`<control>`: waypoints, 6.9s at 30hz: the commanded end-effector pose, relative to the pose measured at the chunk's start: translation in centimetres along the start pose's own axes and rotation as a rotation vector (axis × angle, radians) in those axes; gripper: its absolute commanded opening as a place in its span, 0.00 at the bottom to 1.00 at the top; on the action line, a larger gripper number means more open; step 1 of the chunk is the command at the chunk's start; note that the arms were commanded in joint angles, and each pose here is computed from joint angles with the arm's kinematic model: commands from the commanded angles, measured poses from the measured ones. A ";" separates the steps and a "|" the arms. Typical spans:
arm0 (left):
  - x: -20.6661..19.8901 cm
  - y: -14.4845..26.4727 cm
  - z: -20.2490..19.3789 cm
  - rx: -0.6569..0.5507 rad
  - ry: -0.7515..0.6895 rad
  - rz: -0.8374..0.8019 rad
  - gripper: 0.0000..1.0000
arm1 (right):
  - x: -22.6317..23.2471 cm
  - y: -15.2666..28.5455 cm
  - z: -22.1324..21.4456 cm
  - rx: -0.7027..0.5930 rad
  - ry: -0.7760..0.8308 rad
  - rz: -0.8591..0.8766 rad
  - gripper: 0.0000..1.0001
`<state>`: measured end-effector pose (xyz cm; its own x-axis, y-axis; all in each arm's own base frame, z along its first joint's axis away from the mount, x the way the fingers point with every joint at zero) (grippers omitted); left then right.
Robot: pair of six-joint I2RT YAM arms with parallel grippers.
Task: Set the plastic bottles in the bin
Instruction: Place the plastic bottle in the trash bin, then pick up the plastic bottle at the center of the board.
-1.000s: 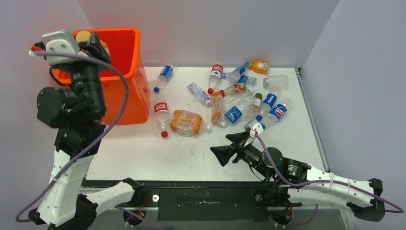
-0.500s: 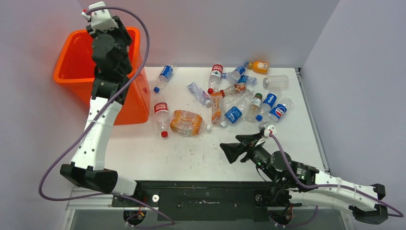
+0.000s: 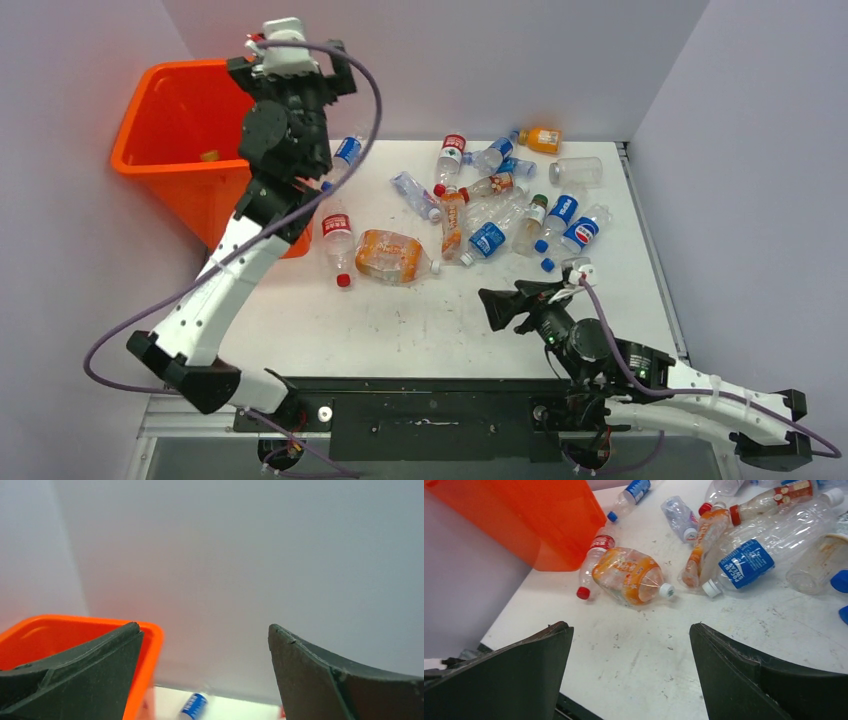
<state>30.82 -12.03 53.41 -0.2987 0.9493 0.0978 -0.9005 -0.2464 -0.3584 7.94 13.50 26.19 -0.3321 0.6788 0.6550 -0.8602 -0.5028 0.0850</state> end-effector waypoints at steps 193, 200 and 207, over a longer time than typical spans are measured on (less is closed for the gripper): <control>-0.8 27.3 -11.4 -1.015 -1.519 -1.213 0.09 | 3.6 -2.7 -3.2 0.878 0.263 0.358 0.59; -0.5 27.0 -11.8 -0.855 -1.336 -1.198 0.96 | 4.6 -2.0 0.1 0.649 0.277 0.353 0.46; -0.4 27.3 -13.0 -0.576 -1.003 -1.134 0.96 | 4.5 -0.1 5.1 0.127 0.182 0.346 0.47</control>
<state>10.46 -16.92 31.10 -0.0782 -0.2902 0.9538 -0.5659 0.8006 0.1972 7.50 15.32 29.28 -0.6892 0.5266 0.4977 -0.4255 -0.8501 0.3103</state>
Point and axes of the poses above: each gripper's point midway between its finger pads, its own y axis back along the fingers, its own x axis along the line the jaws close on, z = x × y, the point moved 10 cm from there along y, back along the fingers, and after that the axes turned 15 degrees about -y, right-handed, at the moved point
